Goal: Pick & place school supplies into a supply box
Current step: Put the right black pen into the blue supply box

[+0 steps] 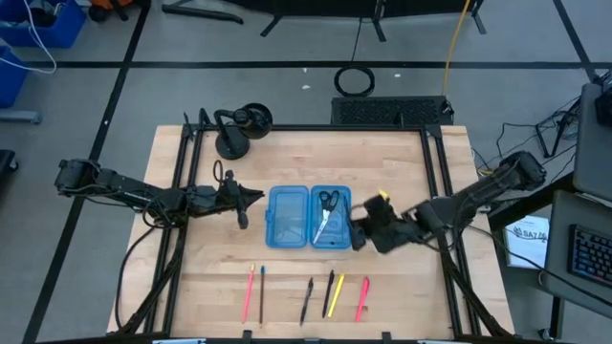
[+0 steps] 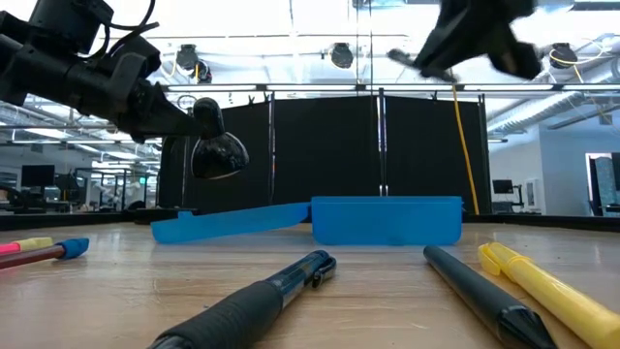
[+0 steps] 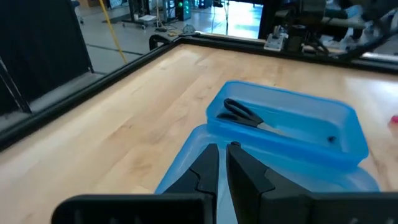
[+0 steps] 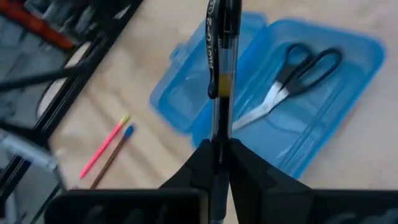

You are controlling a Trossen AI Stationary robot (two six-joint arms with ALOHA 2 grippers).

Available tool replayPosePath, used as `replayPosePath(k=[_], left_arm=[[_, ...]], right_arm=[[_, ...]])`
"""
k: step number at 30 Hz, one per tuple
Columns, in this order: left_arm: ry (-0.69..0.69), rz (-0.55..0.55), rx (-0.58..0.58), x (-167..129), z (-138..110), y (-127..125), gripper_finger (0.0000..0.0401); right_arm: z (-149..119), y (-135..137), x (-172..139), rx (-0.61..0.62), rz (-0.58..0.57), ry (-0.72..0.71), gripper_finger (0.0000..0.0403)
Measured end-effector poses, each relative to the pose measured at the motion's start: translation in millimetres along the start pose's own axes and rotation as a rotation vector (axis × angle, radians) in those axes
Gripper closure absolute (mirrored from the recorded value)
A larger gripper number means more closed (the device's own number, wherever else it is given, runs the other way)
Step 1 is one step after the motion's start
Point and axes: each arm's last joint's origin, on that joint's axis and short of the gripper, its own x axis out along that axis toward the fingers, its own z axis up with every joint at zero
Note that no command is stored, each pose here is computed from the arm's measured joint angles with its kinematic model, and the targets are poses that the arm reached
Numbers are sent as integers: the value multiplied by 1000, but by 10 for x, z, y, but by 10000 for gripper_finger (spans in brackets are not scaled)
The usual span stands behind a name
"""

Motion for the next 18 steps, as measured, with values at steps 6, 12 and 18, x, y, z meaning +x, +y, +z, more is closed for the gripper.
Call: replayPosePath(k=[6, 12, 18], left_arm=[[0, 0, -33, 0, 0, 0, 366], [-1, 0, -33, 0, 1, 0, 366], [-1, 1, -7, 0, 1, 0, 366]], right_arm=[[261, -160, 230, 93, -56, -15, 381], [226, -421, 540, 218, 65, -8, 381], [200, -659, 694, 305, 124, -14, 381]])
